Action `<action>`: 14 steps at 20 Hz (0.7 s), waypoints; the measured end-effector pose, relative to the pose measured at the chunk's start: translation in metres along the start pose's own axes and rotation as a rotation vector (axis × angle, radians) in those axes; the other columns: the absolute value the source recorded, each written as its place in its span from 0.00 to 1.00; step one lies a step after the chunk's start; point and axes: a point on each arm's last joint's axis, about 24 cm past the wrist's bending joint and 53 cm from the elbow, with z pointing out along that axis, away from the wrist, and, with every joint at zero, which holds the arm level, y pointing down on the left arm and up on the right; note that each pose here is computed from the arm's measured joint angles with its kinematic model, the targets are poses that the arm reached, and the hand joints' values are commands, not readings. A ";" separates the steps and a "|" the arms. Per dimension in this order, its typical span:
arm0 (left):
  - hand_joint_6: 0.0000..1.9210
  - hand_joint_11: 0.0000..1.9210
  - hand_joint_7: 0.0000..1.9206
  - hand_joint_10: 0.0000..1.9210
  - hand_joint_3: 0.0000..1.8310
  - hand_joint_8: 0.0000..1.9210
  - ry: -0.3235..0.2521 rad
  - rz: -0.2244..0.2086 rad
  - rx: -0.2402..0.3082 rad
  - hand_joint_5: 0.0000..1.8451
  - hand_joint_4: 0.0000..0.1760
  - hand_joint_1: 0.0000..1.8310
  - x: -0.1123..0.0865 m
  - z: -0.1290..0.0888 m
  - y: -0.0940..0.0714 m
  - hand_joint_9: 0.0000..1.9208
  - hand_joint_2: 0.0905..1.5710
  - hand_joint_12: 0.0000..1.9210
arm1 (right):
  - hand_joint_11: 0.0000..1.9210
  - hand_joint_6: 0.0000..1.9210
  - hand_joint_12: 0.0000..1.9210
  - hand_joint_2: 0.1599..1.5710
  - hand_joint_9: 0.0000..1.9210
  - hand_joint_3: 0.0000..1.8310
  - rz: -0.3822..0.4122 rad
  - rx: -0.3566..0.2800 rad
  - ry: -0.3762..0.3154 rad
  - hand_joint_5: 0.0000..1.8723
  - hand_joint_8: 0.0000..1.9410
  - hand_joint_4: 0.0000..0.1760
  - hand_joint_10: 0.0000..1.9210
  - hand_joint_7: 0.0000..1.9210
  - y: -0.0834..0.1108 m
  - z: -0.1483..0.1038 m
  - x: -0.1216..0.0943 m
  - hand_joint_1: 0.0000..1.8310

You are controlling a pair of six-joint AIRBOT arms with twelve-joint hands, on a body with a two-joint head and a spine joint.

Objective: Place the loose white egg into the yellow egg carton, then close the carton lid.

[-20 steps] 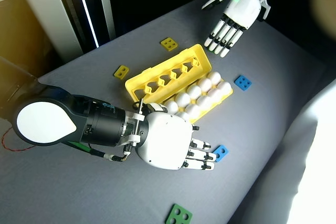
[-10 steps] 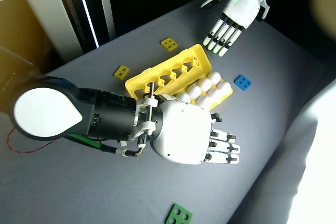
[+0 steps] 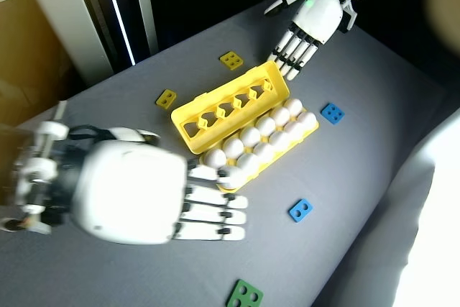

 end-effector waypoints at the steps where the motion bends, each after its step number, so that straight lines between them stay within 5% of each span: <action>1: 0.00 0.00 0.11 0.00 0.00 0.00 -0.004 -0.003 -0.005 0.16 0.00 0.00 -0.001 0.000 0.001 0.06 0.71 0.04 | 0.00 0.00 0.14 0.59 0.02 0.00 -0.014 0.004 0.003 0.08 0.00 0.45 0.00 0.05 0.000 -0.007 0.001 0.05; 3: 0.00 0.00 0.13 0.00 0.00 0.00 -0.011 -0.008 -0.010 0.16 0.00 0.00 -0.002 0.002 0.001 0.07 0.71 0.09 | 0.00 0.00 0.12 0.58 0.02 0.00 -0.035 0.011 0.028 0.06 0.00 0.13 0.00 0.05 0.001 -0.015 0.009 0.05; 4: 0.00 0.00 0.12 0.00 0.00 0.00 -0.015 -0.014 -0.006 0.16 0.00 0.00 -0.003 0.003 0.000 0.07 0.71 0.09 | 0.00 0.00 0.10 0.57 0.02 0.00 -0.037 0.014 0.039 0.05 0.00 0.06 0.00 0.04 0.001 -0.016 0.013 0.05; 6: 0.00 0.00 0.12 0.00 0.00 0.00 -0.014 -0.024 -0.004 0.16 0.00 0.00 -0.002 0.005 -0.001 0.07 0.71 0.08 | 0.00 0.00 0.12 0.56 0.04 0.00 -0.041 0.018 0.059 0.06 0.00 0.00 0.00 0.06 -0.001 -0.017 0.020 0.09; 14: 0.00 0.00 0.10 0.00 0.00 0.00 -0.023 -0.065 0.009 0.14 0.00 0.00 -0.003 0.010 -0.008 0.06 0.72 0.07 | 0.00 0.00 0.13 0.53 0.03 0.00 -0.035 0.048 0.053 0.07 0.00 0.00 0.00 0.05 -0.009 -0.022 0.018 0.09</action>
